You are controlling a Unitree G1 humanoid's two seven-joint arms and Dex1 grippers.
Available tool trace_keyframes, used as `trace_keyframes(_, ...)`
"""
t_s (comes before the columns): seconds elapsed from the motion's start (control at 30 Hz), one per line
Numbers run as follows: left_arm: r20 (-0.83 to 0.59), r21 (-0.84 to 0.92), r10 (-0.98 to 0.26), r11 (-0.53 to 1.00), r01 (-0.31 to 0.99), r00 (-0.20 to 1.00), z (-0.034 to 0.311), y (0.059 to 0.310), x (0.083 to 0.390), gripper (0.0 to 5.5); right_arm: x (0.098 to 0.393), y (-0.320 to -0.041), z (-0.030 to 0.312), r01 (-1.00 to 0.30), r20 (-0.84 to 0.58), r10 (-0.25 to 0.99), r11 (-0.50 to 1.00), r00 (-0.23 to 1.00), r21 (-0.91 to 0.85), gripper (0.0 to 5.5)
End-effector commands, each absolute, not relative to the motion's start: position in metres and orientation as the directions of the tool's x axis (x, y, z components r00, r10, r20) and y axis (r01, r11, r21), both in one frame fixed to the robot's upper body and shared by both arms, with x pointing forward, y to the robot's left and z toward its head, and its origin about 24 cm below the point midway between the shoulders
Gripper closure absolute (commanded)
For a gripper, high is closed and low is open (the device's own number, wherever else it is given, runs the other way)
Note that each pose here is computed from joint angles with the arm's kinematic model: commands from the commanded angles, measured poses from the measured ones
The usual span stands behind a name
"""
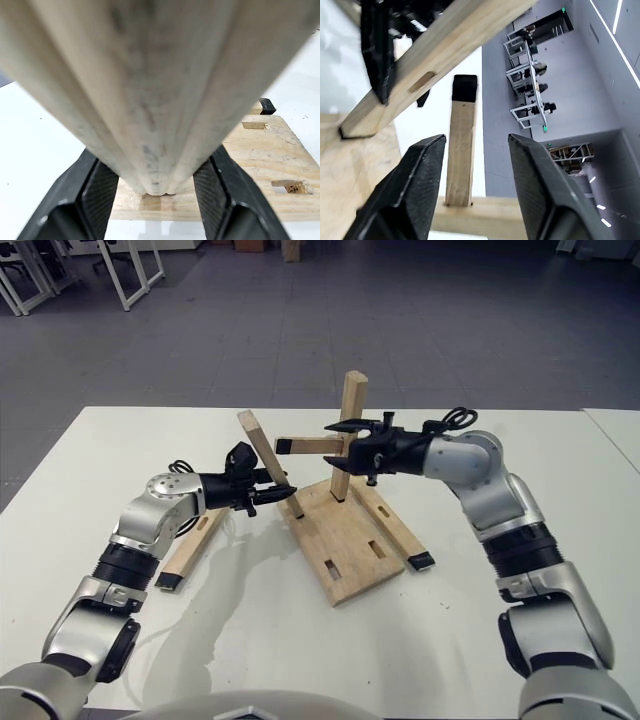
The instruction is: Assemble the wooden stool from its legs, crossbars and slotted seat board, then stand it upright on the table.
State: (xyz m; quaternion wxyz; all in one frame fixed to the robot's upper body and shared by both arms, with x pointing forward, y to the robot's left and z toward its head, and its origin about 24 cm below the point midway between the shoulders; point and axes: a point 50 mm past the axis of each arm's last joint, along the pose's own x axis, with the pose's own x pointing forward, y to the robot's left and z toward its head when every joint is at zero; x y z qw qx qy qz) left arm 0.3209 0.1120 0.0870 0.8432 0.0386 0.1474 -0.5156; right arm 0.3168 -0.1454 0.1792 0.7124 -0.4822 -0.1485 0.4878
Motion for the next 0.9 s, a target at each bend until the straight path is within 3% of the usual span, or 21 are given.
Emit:
trace_keyframes(0.03,-0.395,-0.256,-0.818,0.535,0.805,0.418,0.052,0.126,0.309,3.46,0.331,-0.120,0.204,-0.542,-0.154,0.836,0.190,0.526,-0.819,3.45)
trace_keyframes(0.13,-0.369,-0.299,-0.831,0.530,0.794,0.416,0.054,0.124,0.309,3.46,0.346,-0.097,0.209,-0.528,-0.117,0.819,0.246,0.562,-0.813,3.45)
trace_keyframes(0.3,-0.361,-0.295,-0.838,0.519,0.803,0.409,0.058,0.117,0.312,3.46,0.355,-0.076,0.199,-0.516,-0.179,0.798,0.184,0.576,-0.837,3.45)
trace_keyframes(0.67,-0.370,-0.241,-0.822,0.536,0.809,0.434,0.058,0.114,0.308,3.46,0.336,-0.093,0.150,-0.604,-0.420,0.755,-0.040,0.503,-0.796,3.45)
trace_keyframes(0.9,-0.374,-0.150,-0.800,0.552,0.820,0.469,0.070,0.113,0.309,3.46,0.323,-0.101,0.123,-0.695,-0.494,0.755,-0.072,0.430,-0.715,3.45)
